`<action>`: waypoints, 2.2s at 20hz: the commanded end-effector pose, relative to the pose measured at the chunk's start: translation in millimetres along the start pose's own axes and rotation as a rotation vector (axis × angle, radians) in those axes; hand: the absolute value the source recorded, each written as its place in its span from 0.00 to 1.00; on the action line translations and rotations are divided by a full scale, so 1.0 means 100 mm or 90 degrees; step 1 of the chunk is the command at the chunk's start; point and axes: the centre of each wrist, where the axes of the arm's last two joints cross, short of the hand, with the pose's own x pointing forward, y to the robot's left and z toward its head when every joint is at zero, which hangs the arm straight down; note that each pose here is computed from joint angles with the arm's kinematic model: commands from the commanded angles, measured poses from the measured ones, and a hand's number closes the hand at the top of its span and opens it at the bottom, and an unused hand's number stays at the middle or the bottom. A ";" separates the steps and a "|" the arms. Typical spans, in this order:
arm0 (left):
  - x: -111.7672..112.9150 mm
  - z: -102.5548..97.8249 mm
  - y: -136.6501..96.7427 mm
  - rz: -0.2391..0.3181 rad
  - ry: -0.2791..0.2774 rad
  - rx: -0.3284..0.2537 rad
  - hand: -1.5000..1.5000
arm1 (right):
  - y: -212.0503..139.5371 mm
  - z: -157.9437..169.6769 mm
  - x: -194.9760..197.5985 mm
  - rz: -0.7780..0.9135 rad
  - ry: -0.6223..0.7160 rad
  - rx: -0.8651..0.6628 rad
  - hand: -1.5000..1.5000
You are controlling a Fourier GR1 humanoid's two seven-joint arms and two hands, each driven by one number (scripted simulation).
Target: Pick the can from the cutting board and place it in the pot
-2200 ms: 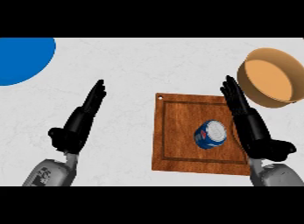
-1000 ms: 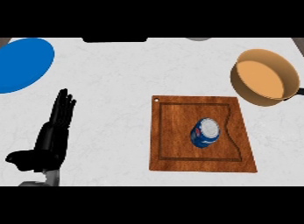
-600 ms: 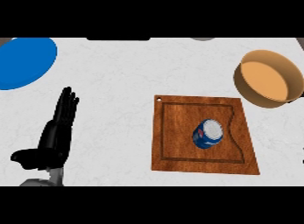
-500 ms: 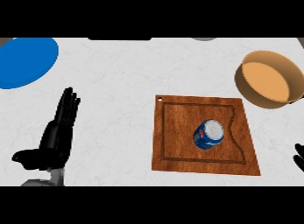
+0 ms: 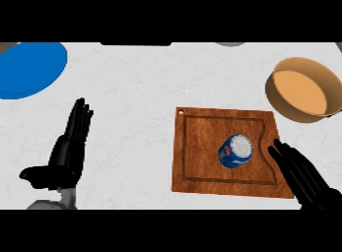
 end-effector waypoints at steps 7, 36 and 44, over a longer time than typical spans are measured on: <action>0.04 0.10 0.08 0.005 0.002 -0.004 0.50 | 0.59 -0.45 0.10 0.020 0.048 0.077 0.00; 0.09 -0.01 0.08 -0.004 0.005 0.010 0.50 | 0.97 -0.75 -0.07 0.091 -0.030 -0.057 1.00; 0.04 -0.04 -0.07 -0.004 0.001 -0.029 0.50 | 1.00 -0.73 0.18 0.198 -0.256 0.319 1.00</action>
